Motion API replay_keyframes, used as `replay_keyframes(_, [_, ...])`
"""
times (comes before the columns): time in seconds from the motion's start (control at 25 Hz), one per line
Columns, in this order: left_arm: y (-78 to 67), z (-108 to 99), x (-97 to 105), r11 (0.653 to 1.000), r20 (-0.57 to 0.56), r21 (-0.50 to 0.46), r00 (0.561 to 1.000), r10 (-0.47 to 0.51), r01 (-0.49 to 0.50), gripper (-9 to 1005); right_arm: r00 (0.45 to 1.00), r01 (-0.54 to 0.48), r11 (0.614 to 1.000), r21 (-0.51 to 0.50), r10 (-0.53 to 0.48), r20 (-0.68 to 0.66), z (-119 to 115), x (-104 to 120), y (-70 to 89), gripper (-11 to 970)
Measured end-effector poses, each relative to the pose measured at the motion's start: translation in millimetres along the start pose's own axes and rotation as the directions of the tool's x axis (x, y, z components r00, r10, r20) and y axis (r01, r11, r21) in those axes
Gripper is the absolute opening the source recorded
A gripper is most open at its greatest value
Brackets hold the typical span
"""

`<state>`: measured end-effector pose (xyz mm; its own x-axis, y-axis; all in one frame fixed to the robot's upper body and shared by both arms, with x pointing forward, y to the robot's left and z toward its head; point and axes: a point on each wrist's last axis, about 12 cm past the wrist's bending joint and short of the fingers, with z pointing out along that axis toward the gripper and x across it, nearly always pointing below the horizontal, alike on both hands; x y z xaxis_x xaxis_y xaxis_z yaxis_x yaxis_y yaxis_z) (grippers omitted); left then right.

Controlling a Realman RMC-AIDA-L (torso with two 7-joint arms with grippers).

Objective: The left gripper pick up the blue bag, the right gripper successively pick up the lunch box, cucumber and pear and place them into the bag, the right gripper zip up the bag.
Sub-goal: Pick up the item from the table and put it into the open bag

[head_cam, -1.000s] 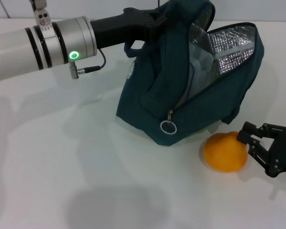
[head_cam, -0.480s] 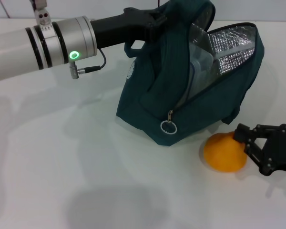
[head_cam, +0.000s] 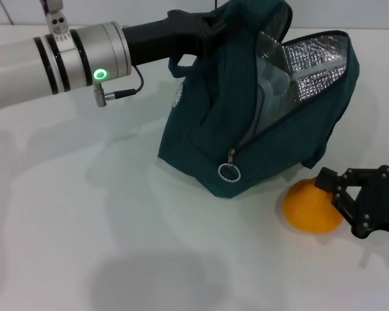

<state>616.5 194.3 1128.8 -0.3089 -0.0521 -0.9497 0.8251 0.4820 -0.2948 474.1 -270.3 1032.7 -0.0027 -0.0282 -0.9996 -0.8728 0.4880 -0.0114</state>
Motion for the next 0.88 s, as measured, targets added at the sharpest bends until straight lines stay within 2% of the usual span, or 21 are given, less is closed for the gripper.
replay_keyframes(0.28, [0.0,0,0,1.0,0.0,0.0,1.0,-0.002,0.002,55,0.991,0.057,0.997,-0.052,-0.05,0.121,-3,-19,1.0,31])
replay_keyframes(0.4, [-0.1,0,1,1.0,0.0,0.0,1.0,-0.002,0.002,55,0.974,0.101,0.993,-0.065,-0.086,0.209,2,-35,-5.8,35])
replay_keyframes(0.56, [-0.1,0,0,1.0,0.001,0.001,1.0,-0.001,0.001,55,0.94,0.145,0.988,-0.056,-0.12,0.319,21,-59,-20.6,44])
replay_keyframes(0.68, [-0.3,0,0,1.0,0.001,0.002,1.0,-0.001,0.001,55,0.92,0.125,0.991,-0.057,-0.094,0.379,41,-79,-35.9,51])
replay_keyframes(0.88, [-1.2,1,1,1.0,-0.005,0.006,1.0,-0.001,0.001,54,0.91,0.118,0.99,-0.081,-0.075,0.408,64,-97,-49.0,62])
